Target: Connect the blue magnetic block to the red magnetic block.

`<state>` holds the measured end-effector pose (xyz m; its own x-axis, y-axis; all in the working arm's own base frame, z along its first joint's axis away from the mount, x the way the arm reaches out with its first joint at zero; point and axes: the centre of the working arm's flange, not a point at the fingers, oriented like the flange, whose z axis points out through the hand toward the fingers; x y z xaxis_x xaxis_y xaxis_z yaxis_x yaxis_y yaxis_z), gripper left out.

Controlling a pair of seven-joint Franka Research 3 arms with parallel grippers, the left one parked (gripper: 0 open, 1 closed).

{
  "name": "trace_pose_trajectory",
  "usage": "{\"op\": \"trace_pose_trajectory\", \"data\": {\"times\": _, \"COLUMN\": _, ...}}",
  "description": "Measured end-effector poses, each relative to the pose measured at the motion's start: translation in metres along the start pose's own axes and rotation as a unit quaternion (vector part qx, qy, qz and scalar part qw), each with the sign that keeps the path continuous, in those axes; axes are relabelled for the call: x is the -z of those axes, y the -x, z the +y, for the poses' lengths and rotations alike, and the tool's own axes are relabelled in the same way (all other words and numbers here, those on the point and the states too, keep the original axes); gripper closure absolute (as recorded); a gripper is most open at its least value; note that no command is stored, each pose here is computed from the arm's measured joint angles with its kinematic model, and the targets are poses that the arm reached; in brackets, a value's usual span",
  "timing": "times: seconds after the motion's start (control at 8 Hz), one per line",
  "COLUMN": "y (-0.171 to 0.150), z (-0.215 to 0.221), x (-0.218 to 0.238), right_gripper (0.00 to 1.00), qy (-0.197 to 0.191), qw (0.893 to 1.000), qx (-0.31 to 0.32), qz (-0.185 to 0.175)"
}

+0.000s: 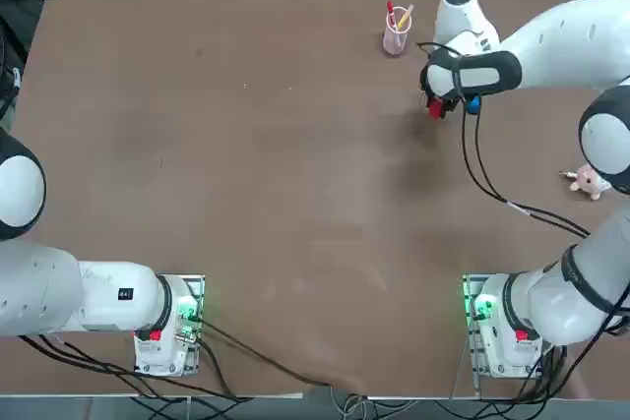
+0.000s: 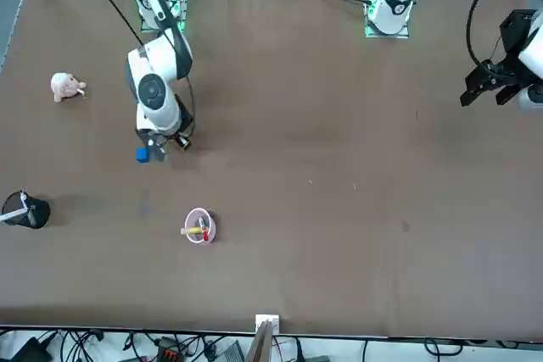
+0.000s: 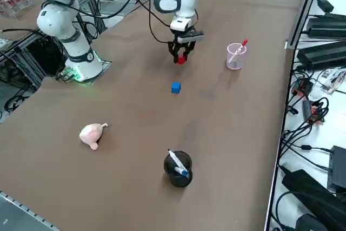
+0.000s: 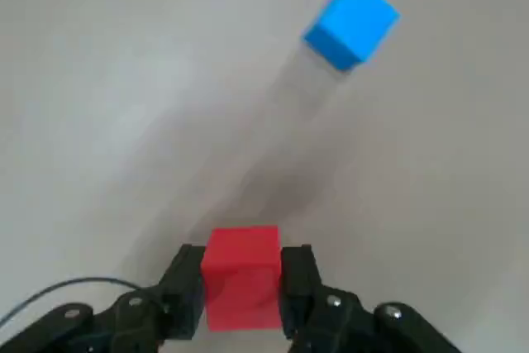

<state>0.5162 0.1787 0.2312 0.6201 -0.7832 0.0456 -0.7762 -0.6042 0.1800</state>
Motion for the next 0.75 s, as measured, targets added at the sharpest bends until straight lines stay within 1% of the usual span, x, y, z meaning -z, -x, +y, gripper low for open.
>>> {"op": "trace_pose_trajectory", "data": {"times": 0.12, "y": -0.016, "z": 0.006, "x": -0.003, "right_gripper": 0.52, "qy": -0.002, "qw": 0.998, "qx": -0.064, "qz": -0.021}}
{"op": "trace_pose_trajectory", "data": {"times": 0.38, "y": -0.055, "z": 0.020, "x": -0.006, "right_gripper": 0.52, "qy": -0.021, "qw": 0.986, "qx": -0.152, "qz": -0.070}}
{"op": "trace_pose_trajectory", "data": {"times": 0.5, "y": -0.074, "z": 0.027, "x": -0.006, "right_gripper": 0.52, "qy": -0.034, "qw": 0.978, "qx": -0.188, "qz": -0.084}}
{"op": "trace_pose_trajectory", "data": {"times": 0.75, "y": -0.110, "z": 0.042, "x": -0.013, "right_gripper": 0.52, "qy": -0.057, "qw": 0.958, "qx": -0.256, "qz": -0.112}}
